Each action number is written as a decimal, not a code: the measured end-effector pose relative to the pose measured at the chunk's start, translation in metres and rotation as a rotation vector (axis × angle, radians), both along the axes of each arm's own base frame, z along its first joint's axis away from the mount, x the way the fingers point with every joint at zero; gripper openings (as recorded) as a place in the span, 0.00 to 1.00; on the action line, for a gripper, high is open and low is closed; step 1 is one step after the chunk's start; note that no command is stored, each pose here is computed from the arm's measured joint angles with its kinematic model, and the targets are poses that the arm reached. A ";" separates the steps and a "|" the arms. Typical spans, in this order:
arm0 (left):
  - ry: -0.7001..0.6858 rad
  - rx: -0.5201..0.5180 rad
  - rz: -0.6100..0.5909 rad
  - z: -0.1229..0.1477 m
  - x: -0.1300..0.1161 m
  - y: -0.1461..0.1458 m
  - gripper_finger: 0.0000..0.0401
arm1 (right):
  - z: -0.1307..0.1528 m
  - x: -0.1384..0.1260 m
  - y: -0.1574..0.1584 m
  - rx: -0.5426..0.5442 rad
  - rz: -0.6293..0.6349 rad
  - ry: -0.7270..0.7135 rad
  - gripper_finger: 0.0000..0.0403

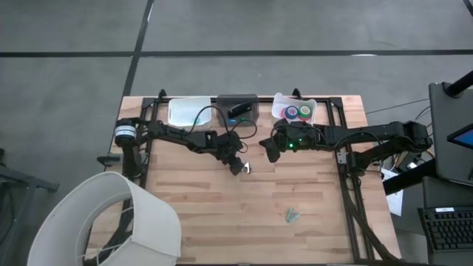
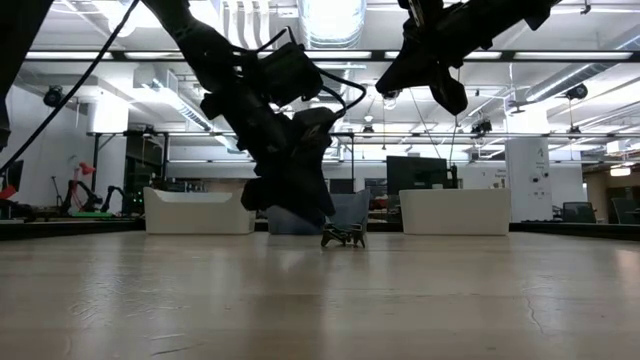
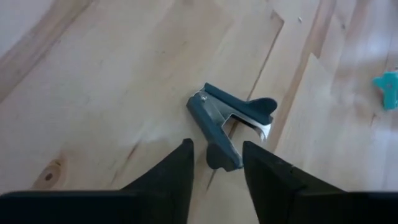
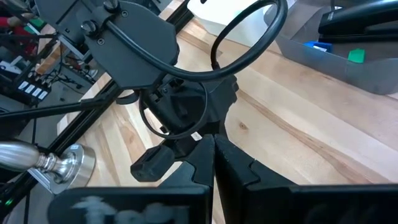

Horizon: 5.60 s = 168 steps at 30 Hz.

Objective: Pick and place Stapler, Stapler remover, tape
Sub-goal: Put the gray staple remover into the left white bin, then put the light blue staple remover into the left white bin

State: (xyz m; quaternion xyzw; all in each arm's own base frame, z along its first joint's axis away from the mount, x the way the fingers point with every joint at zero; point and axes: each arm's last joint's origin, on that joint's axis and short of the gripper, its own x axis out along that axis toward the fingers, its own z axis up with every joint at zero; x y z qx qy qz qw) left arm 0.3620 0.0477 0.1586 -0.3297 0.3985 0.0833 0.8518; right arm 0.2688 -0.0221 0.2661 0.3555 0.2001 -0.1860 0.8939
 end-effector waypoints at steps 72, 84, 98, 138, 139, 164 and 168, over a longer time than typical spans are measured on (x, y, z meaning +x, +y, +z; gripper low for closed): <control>0.385 0.651 0.691 0.047 -0.193 0.115 0.04 | -0.007 -0.004 0.018 0.298 0.294 0.073 0.02; 0.154 0.418 0.612 0.060 -0.188 0.112 0.09 | -0.028 -0.023 0.079 0.251 0.624 0.352 0.02; -0.353 0.090 0.283 0.095 -0.161 0.085 0.12 | -0.070 -0.045 0.126 -0.005 0.905 0.545 0.21; -0.404 0.101 0.135 0.095 -0.142 0.057 0.09 | -0.070 -0.025 0.101 -0.051 0.757 0.637 0.02; -0.424 0.103 0.104 0.097 -0.141 0.054 0.08 | -0.064 -0.024 0.096 -0.058 0.727 0.612 0.02; -0.667 0.174 -0.248 0.117 -0.095 0.002 0.34 | 0.073 0.056 0.010 -0.369 0.310 0.171 0.02; -0.664 0.196 -0.261 0.119 -0.091 0.002 0.34 | 0.073 0.073 0.010 -0.392 0.326 0.178 0.02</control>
